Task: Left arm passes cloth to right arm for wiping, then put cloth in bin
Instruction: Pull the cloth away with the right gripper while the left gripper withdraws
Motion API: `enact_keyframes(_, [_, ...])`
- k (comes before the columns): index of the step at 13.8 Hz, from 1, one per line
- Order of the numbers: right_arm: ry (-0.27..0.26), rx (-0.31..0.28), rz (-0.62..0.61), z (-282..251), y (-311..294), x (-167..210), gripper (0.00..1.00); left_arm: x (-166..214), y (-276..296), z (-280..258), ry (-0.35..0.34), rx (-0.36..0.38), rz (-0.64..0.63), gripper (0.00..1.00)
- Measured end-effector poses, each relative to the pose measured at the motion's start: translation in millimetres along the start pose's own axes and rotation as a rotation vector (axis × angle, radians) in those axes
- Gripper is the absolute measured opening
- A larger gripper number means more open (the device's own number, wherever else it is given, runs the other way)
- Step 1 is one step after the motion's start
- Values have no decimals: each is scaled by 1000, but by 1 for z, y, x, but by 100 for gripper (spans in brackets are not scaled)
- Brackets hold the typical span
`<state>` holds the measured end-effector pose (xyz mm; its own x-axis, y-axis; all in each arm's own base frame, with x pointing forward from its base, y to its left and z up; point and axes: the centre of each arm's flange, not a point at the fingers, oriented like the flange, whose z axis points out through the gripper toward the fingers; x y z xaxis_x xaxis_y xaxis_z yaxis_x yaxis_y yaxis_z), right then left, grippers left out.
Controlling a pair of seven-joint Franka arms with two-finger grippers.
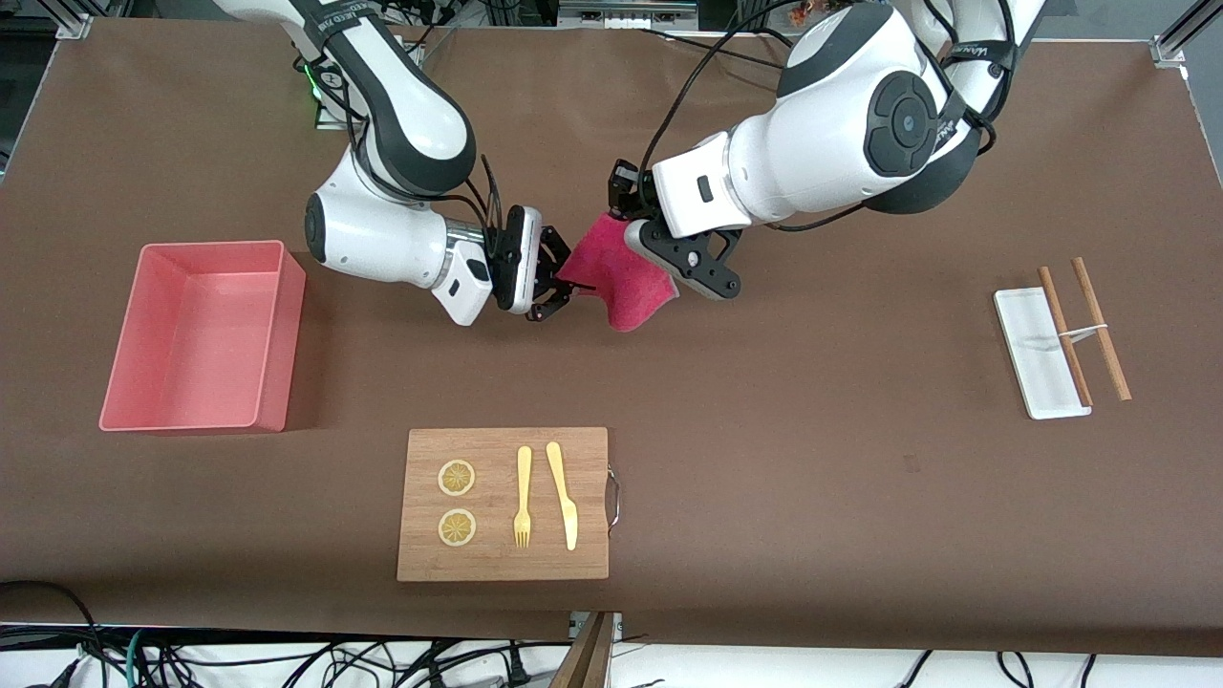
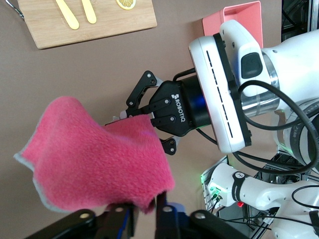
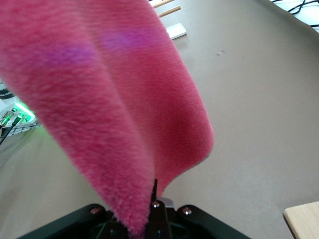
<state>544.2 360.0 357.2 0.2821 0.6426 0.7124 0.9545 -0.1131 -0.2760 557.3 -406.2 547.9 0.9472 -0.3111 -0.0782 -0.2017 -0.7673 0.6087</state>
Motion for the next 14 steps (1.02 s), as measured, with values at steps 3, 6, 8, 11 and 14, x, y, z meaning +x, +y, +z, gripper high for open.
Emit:
enact_keyframes(3, [1,12,28,-15,6,-4,2,3,-6,-7,12,2,-12,57])
enact_keyframes(6, [-47,37,73,-52,15,-14,2,2,-24,-20,4,90,-14,89])
enact_keyframes(8, [-108,42,126,-84,24,-29,2,-4,-50,-39,-19,253,-17,100])
enact_keyframes(11, [-213,9,223,-133,43,-72,2,-4,-107,-80,1,474,-75,100])
enact_keyframes(14, [-320,-53,366,-170,54,-121,2,-1,-169,-132,68,567,-182,100])
